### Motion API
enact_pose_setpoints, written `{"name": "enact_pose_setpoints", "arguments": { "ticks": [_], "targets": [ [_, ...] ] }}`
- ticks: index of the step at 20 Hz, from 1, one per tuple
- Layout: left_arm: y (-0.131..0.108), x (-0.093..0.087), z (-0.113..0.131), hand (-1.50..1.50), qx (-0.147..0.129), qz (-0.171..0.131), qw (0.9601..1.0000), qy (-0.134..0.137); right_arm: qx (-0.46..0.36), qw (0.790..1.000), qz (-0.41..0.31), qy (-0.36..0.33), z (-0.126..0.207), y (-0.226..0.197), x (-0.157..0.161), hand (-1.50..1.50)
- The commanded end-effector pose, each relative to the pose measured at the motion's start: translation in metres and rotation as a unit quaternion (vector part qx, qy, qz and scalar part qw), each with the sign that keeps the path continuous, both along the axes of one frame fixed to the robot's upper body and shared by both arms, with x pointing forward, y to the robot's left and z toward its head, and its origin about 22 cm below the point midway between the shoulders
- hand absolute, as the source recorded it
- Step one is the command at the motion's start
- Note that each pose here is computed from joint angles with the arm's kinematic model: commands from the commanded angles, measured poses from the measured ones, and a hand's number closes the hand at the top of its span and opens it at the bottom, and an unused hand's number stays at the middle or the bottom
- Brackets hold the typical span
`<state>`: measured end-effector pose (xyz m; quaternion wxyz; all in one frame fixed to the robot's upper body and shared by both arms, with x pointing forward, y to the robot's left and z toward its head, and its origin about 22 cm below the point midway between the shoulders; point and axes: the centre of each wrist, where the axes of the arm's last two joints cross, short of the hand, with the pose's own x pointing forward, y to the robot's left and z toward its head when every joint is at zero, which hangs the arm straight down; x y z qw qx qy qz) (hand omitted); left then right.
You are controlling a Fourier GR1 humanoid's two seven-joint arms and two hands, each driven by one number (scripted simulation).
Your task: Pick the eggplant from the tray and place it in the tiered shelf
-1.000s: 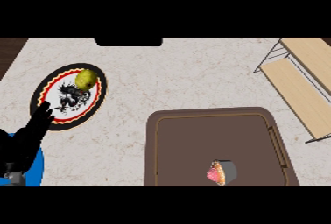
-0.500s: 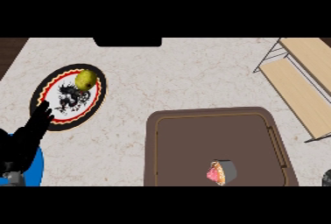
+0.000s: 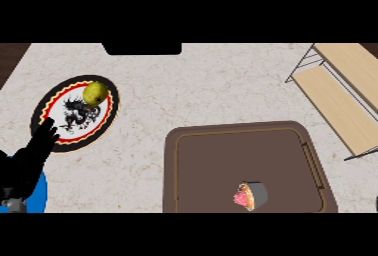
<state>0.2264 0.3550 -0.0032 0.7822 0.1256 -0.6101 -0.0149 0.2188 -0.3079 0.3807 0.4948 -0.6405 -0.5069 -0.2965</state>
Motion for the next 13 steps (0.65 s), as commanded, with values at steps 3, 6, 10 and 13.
{"name": "enact_pose_setpoints", "arguments": {
  "ticks": [3, 6, 10, 13],
  "targets": [
    [0.005, -0.006, 0.006, 0.0, -0.003, 0.016, 0.9998, 0.008, 0.037, 0.998, -0.056, 0.003, 0.01, 0.016, -0.078, -1.5],
    [0.012, -0.012, 0.0, 0.0, 0.008, 0.024, 0.9997, 0.007, 0.051, 0.996, -0.069, 0.014, 0.013, 0.02, -0.096, -1.5],
    [0.02, -0.021, -0.007, 0.0, 0.001, 0.036, 0.9991, 0.023, 0.043, 0.997, -0.053, 0.037, -0.002, 0.026, -0.118, -1.5],
    [0.011, -0.018, -0.011, 0.0, 0.0, 0.042, 0.9988, 0.025, 0.03, 0.998, -0.045, 0.034, 0.003, 0.028, -0.133, -1.5]
  ]
}}
